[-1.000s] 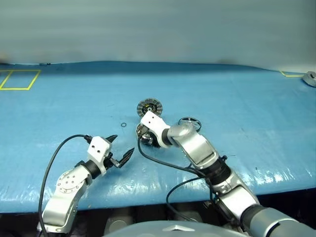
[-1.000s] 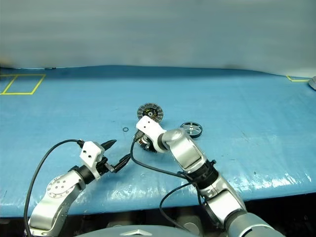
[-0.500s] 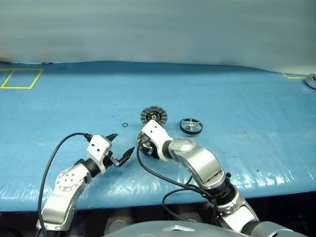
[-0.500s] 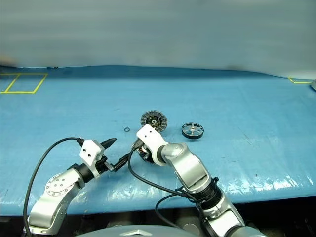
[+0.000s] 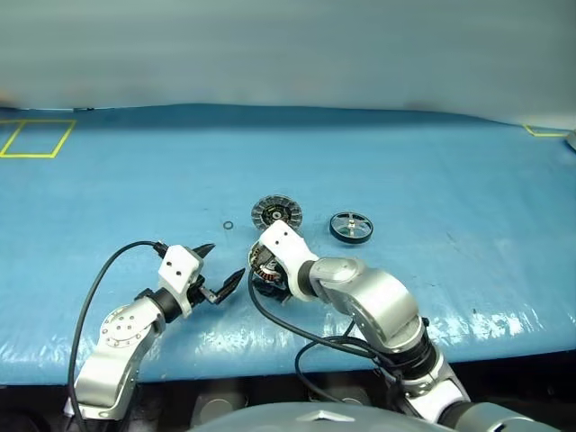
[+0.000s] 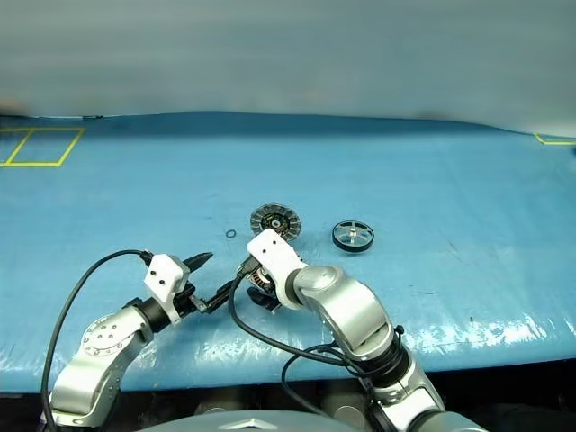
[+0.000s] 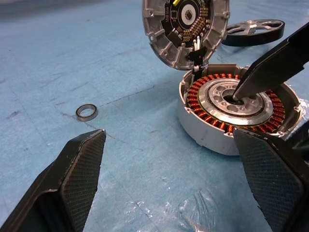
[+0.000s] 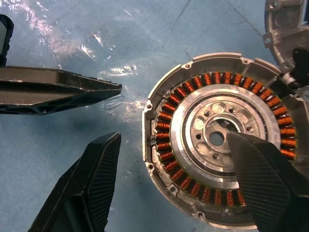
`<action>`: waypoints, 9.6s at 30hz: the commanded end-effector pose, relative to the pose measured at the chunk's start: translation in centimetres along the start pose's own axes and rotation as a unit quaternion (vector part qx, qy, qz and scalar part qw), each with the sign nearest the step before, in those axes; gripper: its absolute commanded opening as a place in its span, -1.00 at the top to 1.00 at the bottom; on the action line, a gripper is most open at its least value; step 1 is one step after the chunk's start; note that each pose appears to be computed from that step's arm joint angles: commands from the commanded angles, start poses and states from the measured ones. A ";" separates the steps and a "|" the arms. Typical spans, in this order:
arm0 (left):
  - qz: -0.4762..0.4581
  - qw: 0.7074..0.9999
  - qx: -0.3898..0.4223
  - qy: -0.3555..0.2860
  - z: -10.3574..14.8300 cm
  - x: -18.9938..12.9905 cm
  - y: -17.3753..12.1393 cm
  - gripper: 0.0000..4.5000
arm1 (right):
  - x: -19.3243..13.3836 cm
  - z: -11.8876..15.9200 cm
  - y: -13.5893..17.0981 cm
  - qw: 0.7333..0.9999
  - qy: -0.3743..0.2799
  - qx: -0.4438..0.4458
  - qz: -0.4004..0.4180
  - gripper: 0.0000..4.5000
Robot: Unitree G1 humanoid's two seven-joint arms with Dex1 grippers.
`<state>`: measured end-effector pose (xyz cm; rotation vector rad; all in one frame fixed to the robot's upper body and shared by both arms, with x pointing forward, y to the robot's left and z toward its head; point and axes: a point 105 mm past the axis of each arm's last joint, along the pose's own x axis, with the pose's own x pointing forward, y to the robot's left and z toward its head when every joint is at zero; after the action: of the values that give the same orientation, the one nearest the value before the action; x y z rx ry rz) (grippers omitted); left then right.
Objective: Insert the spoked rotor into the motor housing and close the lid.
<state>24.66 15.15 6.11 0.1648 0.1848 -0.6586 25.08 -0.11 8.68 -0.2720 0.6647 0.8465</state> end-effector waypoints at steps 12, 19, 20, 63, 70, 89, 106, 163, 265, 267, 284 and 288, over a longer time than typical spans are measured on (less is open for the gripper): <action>-0.017 1.000 0.005 -0.010 1.3 -0.1 0.7 -1.00 | -5.5 2.9 -0.2 0.974 -0.222 -0.024 0.025 -0.66; 0.044 0.999 0.000 -0.017 1.4 0.9 3.7 -1.00 | -5.3 -1.7 -3.9 0.950 -0.300 0.009 -0.080 -0.66; 0.049 0.999 0.004 -0.014 1.3 1.2 4.2 -1.00 | -5.4 -2.1 -4.3 0.942 -0.321 0.017 -0.094 -0.66; 0.068 0.990 0.022 0.124 -5.4 3.7 7.5 0.70 | -3.0 -5.7 -3.8 0.932 -0.344 0.015 -0.111 -0.67; 0.012 0.996 0.065 0.055 0.5 2.8 5.1 0.70 | -2.9 -6.0 -3.7 0.934 -0.340 0.015 -0.104 -0.67; -0.222 0.967 0.127 0.008 6.2 7.1 -3.0 0.70 | -3.2 -7.3 -4.1 0.932 -0.340 -0.018 -0.124 -0.67; -0.244 0.958 0.139 0.062 4.0 7.3 -2.9 0.70 | -3.0 -7.7 -4.4 0.933 -0.331 -0.026 -0.140 -0.67; -0.284 0.956 0.076 -0.016 6.7 6.0 -4.5 -0.54 | -3.1 -7.8 -4.1 0.936 -0.323 -0.027 -0.134 -0.67; -0.026 0.994 -0.017 -0.109 -2.5 0.2 -5.9 1.00 | 0.8 0.9 -3.3 0.984 -0.115 -0.135 0.030 0.99; -0.026 0.994 -0.016 -0.109 -2.5 0.2 -5.8 1.00 | 1.2 0.8 -3.4 0.984 -0.115 -0.133 0.026 0.99; -0.030 0.994 -0.010 -0.101 -2.8 0.0 -5.4 1.00 | 2.1 -2.0 -2.7 0.991 -0.090 -0.089 0.045 0.99; -0.031 0.994 -0.010 -0.100 -2.9 0.0 -5.4 1.00 | 2.3 -2.6 -3.2 0.993 -0.088 -0.070 0.032 0.99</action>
<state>20.91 11.57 2.30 0.0854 0.0267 -0.7264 27.87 -1.51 6.68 -0.3117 0.3866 0.9834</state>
